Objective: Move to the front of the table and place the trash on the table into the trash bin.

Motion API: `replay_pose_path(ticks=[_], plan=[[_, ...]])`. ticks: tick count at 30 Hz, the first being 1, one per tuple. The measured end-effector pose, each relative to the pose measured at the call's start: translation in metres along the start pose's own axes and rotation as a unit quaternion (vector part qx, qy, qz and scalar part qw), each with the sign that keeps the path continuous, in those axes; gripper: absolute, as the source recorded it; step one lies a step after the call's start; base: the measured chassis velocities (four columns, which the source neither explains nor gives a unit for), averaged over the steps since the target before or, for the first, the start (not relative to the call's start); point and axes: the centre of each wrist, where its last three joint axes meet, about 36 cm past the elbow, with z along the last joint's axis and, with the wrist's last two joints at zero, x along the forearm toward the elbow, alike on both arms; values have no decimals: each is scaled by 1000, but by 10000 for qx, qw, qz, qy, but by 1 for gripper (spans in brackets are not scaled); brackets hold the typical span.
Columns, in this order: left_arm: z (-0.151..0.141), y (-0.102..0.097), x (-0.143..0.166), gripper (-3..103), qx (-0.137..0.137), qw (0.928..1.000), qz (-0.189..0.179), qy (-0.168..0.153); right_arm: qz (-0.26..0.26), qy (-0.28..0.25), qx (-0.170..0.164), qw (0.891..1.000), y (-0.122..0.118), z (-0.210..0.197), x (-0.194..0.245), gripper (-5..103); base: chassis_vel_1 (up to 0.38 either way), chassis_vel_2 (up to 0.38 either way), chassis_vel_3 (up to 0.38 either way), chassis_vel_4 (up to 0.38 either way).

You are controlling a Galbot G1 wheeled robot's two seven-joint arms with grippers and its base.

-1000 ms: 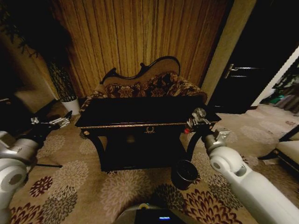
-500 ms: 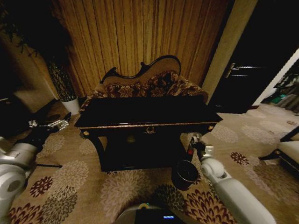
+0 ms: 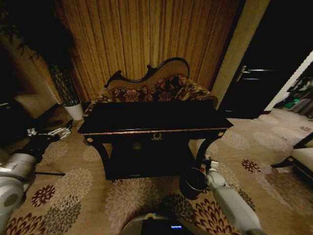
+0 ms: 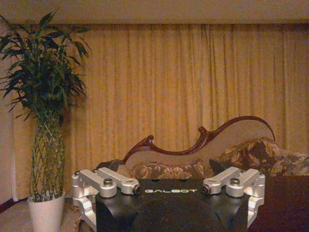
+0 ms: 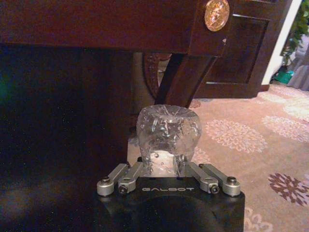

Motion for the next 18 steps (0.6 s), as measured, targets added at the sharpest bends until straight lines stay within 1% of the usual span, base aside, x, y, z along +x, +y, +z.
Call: replay_pose_path(ticks=[3,5,13,14,16,17,18], plan=[[-1,1,1,100,-20,10000,-8,-29,74,50,24,10000,3,7,-13,25,0,0,0,0],[-1,2,2,100,-33,10000,-13,-49,124,118,115,9998,2,17,-21,25,0,0,0,0],[-2,3,3,100,-50,10000,-14,-64,154,223,310,9992,-4,33,-24,25,0,0,0,0],[-2,3,3,100,-54,10000,-12,-68,133,228,320,9991,-5,34,-23,21,0,0,0,0],[-3,3,2,100,-63,9999,-3,-83,80,216,351,9991,-10,35,-21,30,0,0,0,0],[-3,3,2,100,-63,9999,-3,-83,80,216,351,9991,-10,35,-21,30,0,0,0,0],[-3,3,2,100,-66,9999,0,-89,77,212,360,9991,-11,34,-21,36,0,0,0,0]])
